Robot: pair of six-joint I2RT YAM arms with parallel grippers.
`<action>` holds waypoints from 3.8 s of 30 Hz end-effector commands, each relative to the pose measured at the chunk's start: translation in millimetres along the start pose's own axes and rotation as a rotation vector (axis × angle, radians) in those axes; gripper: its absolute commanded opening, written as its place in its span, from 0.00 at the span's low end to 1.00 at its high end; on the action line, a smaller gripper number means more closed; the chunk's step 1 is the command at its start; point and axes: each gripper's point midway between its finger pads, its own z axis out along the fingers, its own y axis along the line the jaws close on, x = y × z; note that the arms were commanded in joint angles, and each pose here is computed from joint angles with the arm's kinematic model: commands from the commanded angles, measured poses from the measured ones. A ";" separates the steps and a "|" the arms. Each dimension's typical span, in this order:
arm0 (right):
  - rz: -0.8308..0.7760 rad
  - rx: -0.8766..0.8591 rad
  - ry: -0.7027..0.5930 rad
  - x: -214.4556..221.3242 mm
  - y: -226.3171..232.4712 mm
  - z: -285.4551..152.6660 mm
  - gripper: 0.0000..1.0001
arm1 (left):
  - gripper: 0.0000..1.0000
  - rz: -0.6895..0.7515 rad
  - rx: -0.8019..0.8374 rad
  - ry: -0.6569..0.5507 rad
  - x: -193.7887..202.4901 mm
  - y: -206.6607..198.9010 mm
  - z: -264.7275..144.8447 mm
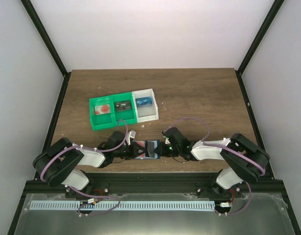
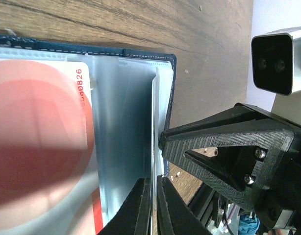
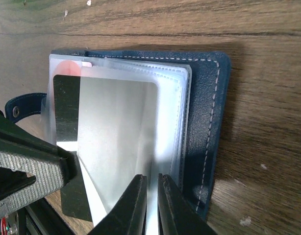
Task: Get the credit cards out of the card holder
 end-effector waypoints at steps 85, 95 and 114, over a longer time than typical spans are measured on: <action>-0.074 0.119 -0.015 -26.2 24.7 -12.8 0.28 | 0.00 0.061 -0.161 -0.248 -31.6 20.8 -70.0; -0.062 0.143 0.059 -7.5 1.4 14.0 0.24 | 0.00 0.078 -0.142 -0.255 -29.7 16.6 -74.5; -0.592 -0.035 -0.257 -67.2 84.2 -50.4 0.28 | 0.00 0.193 0.040 -0.225 -32.6 -53.8 -89.3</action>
